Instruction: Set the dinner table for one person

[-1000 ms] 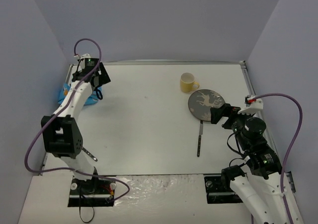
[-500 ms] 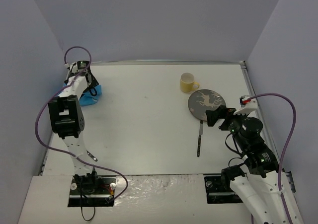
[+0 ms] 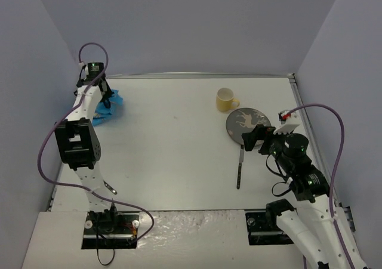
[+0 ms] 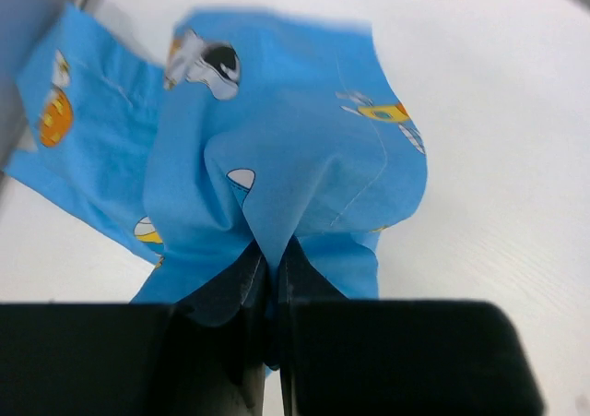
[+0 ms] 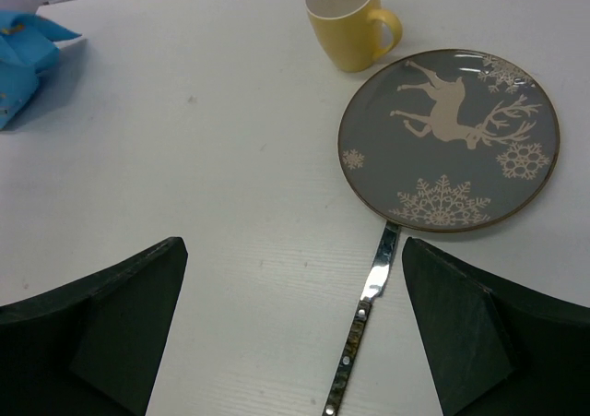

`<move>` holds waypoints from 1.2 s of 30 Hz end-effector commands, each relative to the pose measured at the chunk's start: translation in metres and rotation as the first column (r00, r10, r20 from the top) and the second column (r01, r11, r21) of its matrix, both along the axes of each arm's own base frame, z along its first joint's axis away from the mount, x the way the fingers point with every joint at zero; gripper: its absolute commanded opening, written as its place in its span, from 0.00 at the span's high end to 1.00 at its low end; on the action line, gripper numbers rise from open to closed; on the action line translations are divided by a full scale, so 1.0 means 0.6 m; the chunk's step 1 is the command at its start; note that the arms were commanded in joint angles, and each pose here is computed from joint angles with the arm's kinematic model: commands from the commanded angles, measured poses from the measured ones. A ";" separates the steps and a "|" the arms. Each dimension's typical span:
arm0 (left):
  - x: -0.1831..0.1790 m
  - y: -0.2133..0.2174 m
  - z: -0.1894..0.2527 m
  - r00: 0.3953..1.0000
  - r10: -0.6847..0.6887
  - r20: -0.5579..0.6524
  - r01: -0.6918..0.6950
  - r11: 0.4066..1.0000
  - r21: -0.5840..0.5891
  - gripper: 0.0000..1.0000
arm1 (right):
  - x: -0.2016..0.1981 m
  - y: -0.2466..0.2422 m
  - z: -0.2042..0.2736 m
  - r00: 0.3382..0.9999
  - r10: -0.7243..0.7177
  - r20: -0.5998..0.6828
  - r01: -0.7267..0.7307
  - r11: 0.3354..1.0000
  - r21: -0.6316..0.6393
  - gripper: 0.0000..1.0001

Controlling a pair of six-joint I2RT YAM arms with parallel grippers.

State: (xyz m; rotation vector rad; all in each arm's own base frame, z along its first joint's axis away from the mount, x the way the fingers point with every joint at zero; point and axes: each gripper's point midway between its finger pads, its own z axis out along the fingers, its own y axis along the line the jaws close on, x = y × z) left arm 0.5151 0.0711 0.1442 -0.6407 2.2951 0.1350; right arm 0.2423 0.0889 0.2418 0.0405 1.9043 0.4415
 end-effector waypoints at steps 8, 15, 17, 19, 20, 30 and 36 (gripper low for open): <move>-0.215 -0.252 0.305 0.807 -0.518 0.284 0.504 0.854 0.128 0.75 | 0.030 0.057 0.040 0.988 0.153 0.024 -0.153 0.988 0.022 0.00; -0.357 -0.328 0.195 0.725 -0.636 0.264 0.653 0.757 0.029 0.04 | 0.038 0.074 0.002 0.981 0.189 -0.034 -0.189 0.982 0.002 0.00; -0.382 -0.331 0.186 0.723 -0.635 0.273 0.658 0.753 0.009 0.03 | 0.041 0.089 -0.013 0.976 0.212 -0.057 -0.212 0.977 0.004 0.00; -0.399 -0.322 0.179 0.740 -0.608 0.289 0.635 0.772 -0.002 0.03 | 0.046 0.105 -0.026 0.971 0.228 -0.071 -0.228 0.974 0.007 0.00; -0.401 -0.312 0.172 0.761 -0.581 0.290 0.607 0.795 0.000 0.03 | 0.049 0.114 -0.026 0.969 0.238 -0.066 -0.238 0.971 0.009 0.00; -0.305 -0.303 0.122 0.883 -0.412 0.227 0.430 0.902 -0.035 0.08 | 0.082 0.263 -0.117 0.925 0.337 -0.176 -0.357 0.929 -0.099 0.15; -0.208 -0.293 0.073 0.930 -0.326 0.170 0.344 0.935 -0.086 0.14 | 0.066 0.343 -0.195 0.881 0.413 -0.232 -0.447 0.886 -0.121 0.20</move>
